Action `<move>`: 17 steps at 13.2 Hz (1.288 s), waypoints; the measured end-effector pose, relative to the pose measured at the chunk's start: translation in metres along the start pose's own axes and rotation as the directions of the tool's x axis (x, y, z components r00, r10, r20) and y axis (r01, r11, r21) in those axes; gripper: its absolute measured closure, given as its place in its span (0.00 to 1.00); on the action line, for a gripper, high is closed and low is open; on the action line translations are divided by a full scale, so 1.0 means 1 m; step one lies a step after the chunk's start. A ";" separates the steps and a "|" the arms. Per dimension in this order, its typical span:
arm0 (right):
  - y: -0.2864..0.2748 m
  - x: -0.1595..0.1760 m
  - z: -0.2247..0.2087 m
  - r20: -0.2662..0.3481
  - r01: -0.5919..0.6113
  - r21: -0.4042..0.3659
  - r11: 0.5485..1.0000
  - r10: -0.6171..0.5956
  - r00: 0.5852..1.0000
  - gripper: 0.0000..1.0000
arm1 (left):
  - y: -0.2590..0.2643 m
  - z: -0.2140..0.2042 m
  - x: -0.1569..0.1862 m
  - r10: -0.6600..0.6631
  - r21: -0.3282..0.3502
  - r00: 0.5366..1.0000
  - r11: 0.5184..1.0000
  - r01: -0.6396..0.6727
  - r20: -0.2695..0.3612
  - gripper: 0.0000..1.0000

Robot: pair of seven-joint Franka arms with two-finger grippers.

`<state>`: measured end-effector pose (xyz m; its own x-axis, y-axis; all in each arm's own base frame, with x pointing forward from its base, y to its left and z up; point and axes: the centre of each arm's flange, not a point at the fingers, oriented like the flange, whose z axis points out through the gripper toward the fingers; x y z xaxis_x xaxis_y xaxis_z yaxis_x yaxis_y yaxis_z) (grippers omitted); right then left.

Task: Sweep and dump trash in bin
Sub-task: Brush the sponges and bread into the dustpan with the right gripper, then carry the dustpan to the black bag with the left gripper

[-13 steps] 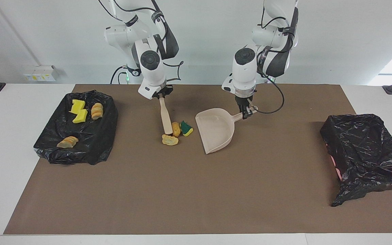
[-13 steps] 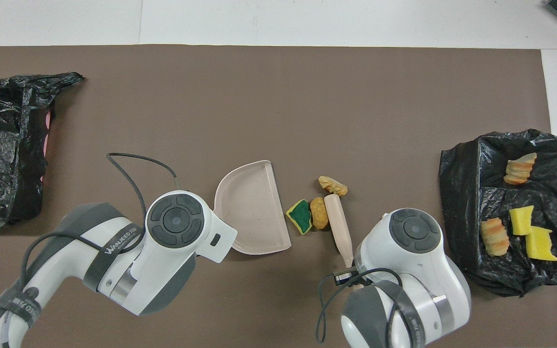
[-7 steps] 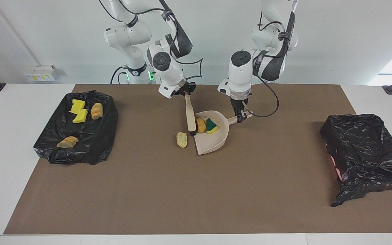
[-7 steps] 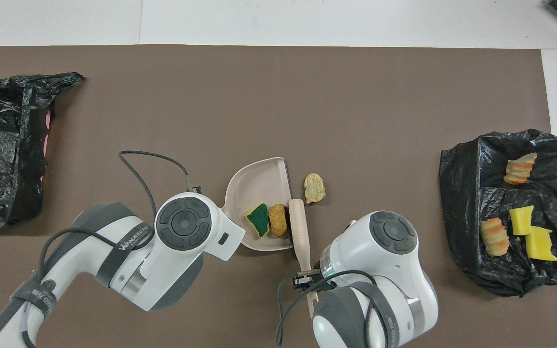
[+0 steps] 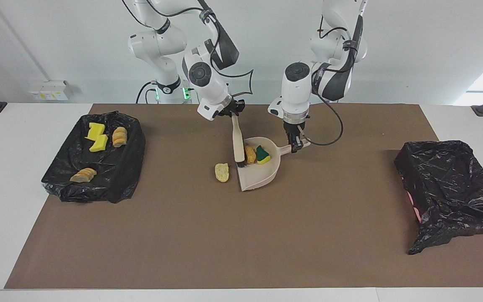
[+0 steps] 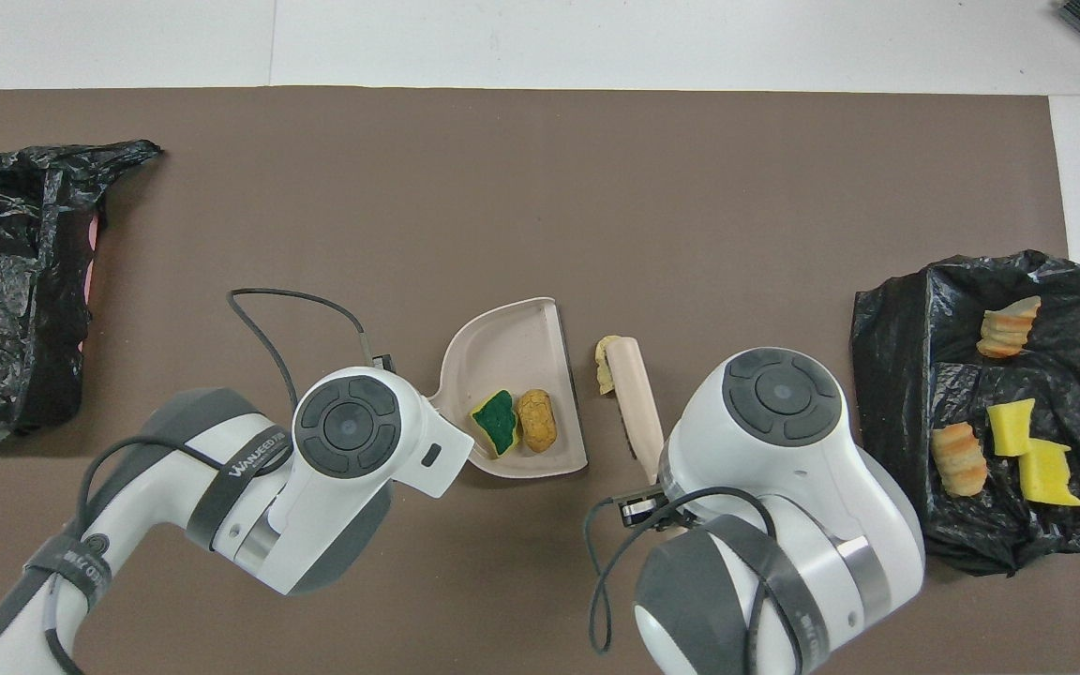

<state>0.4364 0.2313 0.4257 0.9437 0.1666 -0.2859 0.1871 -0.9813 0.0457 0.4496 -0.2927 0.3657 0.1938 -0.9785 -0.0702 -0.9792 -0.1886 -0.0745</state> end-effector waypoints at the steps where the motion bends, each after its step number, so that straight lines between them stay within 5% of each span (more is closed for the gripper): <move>1: 0.014 0.008 0.002 -0.025 -0.002 -0.048 0.999 0.001 1.000 0.74 | 0.000 0.001 0.000 -0.028 -0.005 1.000 1.000 0.028 0.002 0.69; 5: 0.038 0.042 0.037 -0.024 0.009 -0.058 0.998 -0.011 1.000 0.74 | 0.004 0.004 -0.003 -0.087 -0.046 0.996 0.995 0.088 0.031 0.69; 13: -0.071 0.023 0.060 0.063 0.014 0.352 0.936 -0.038 0.997 0.74 | 0.006 0.004 -0.006 -0.124 -0.090 0.991 0.988 0.129 0.057 0.69; 17: -0.070 0.019 0.037 0.029 0.021 0.353 0.935 -0.033 0.999 0.74 | -0.003 0.006 -0.011 -0.053 -0.073 0.998 0.996 0.054 0.015 0.69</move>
<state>0.4314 0.2998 0.3811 0.9287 0.1960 -0.3148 0.0982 -0.9485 -0.3011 0.4513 -0.2812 0.3607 0.2461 -0.9658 -0.0812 -0.9691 -0.2465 -0.0050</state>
